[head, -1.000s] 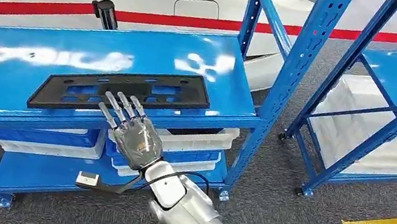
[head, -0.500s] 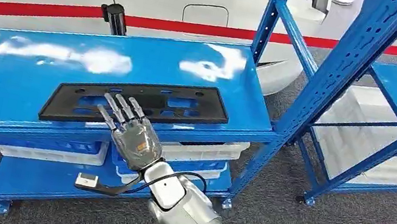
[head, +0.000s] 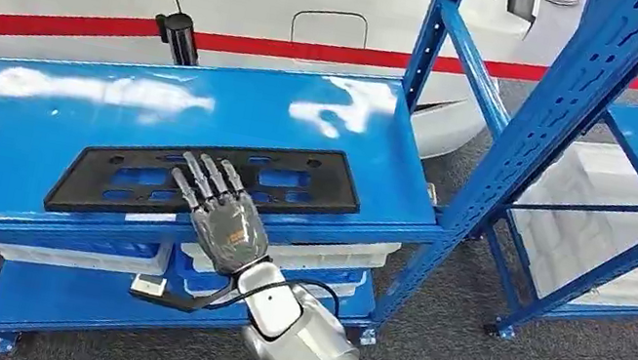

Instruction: Take the parts from the cabinet and place them on the table.

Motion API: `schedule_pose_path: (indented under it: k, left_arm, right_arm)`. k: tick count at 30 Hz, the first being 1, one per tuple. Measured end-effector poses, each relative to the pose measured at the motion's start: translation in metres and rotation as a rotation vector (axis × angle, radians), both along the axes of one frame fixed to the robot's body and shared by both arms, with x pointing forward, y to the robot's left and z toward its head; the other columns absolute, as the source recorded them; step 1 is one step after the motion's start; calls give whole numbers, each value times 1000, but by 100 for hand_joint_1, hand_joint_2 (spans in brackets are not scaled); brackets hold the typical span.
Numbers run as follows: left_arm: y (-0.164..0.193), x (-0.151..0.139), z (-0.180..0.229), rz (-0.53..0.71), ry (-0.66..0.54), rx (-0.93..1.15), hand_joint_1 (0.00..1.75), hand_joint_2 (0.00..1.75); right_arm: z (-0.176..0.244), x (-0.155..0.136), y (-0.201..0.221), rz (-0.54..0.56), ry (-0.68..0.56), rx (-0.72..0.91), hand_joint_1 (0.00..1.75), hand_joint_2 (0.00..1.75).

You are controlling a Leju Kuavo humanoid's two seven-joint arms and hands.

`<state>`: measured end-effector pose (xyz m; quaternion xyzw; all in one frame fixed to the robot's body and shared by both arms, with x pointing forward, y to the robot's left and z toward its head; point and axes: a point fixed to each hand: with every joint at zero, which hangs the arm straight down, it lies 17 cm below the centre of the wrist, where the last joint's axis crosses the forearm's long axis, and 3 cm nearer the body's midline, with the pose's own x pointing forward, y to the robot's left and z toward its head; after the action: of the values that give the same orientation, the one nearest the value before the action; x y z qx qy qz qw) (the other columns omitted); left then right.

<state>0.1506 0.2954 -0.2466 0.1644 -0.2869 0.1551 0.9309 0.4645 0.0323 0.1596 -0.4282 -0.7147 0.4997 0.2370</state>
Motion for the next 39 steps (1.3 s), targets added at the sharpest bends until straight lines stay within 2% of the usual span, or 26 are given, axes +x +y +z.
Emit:
schedule_pose_path:
  k: [15, 33, 34, 35, 39]
  left_arm:
    - [2, -2, -1, -13, 20, 19, 0, 0]
    - [1, -1, -1, -46, 27, 30, 0, 0]
    - [1, -1, -1, -47, 28, 30, 0, 0]
    - [1, -1, -1, -48, 28, 31, 0, 0]
    - [1, -1, -1, -50, 32, 32, 0, 0]
  right_arm:
    - [-24, 19, -26, -104, 52, -44, 0, 175]
    - [-26, 32, -27, -104, 81, -71, 0, 175]
    - [-26, 32, -27, -105, 82, -72, 58, 175]
    - [-26, 33, -27, -105, 83, -73, 155, 175]
    - [-30, 32, -28, -109, 86, -84, 164, 175]
